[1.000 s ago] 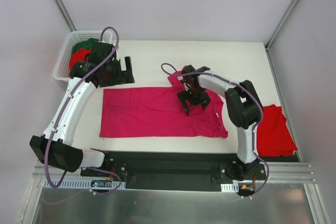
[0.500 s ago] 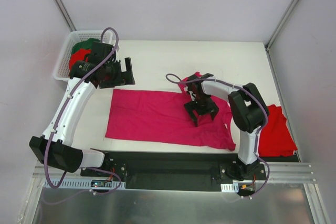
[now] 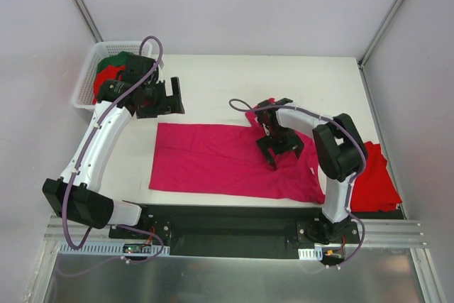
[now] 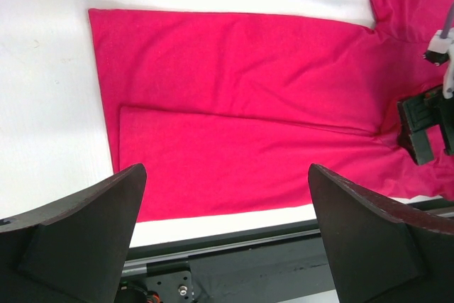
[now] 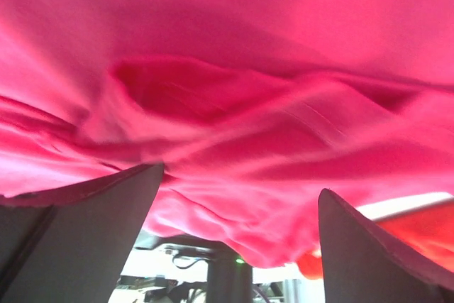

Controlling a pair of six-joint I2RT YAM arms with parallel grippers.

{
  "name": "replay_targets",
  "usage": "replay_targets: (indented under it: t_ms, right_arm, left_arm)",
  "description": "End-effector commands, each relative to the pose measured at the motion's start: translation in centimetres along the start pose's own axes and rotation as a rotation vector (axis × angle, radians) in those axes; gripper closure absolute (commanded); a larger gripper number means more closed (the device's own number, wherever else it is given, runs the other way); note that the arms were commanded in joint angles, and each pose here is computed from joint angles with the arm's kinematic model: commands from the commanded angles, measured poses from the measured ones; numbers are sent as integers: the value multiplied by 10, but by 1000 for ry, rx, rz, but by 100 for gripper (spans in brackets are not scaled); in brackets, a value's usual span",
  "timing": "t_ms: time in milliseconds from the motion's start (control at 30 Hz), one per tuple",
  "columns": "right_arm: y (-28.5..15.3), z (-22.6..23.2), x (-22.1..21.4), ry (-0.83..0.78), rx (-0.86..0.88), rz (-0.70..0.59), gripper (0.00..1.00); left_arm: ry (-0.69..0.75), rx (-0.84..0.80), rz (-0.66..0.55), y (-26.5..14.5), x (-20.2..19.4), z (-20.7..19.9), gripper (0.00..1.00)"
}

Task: Fold and stack the t-shirts

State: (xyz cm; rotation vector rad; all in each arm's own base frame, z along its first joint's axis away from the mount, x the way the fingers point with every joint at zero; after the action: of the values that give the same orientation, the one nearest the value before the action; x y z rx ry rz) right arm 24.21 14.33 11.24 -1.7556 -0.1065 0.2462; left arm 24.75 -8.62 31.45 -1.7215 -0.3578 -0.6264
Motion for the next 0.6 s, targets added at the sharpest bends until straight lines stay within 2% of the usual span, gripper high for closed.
replay_targets:
  t_ms: [0, 133, 300, 400, 567]
  right_arm:
    - [-43, -21, -6, 37, -80, -137, 4]
    - [-75, -10, -5, 101, 87, -250, 4]
    - [-107, 38, 4, 52, 446, -358, 4]
    - [-96, 74, 10, -32, 546, -347, 4]
    - [-67, 116, 12, -171, 574, -373, 4]
  left_arm:
    - [16, -24, -27, -8, 7, -1, 1]
    - [17, -30, -25, -7, 8, -2, 1]
    - [17, -31, -25, -7, 8, -2, 1]
    - [14, -34, -22, -6, 8, -2, 1]
    - [9, -39, -23, -6, 8, -3, 1]
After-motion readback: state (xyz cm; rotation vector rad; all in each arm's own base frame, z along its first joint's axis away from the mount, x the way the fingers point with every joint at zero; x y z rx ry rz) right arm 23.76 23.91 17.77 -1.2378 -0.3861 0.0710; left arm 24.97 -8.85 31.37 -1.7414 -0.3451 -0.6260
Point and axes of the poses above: each gripper's point midway between its finger pads, its own y axis out along the fingers, its own z axis along the line the jaws close on, x = y × z, the point moved 9 cm from there along -y, back along the fingers, and after that the axes turned 14 degrees about y, right-handed, at the moved point
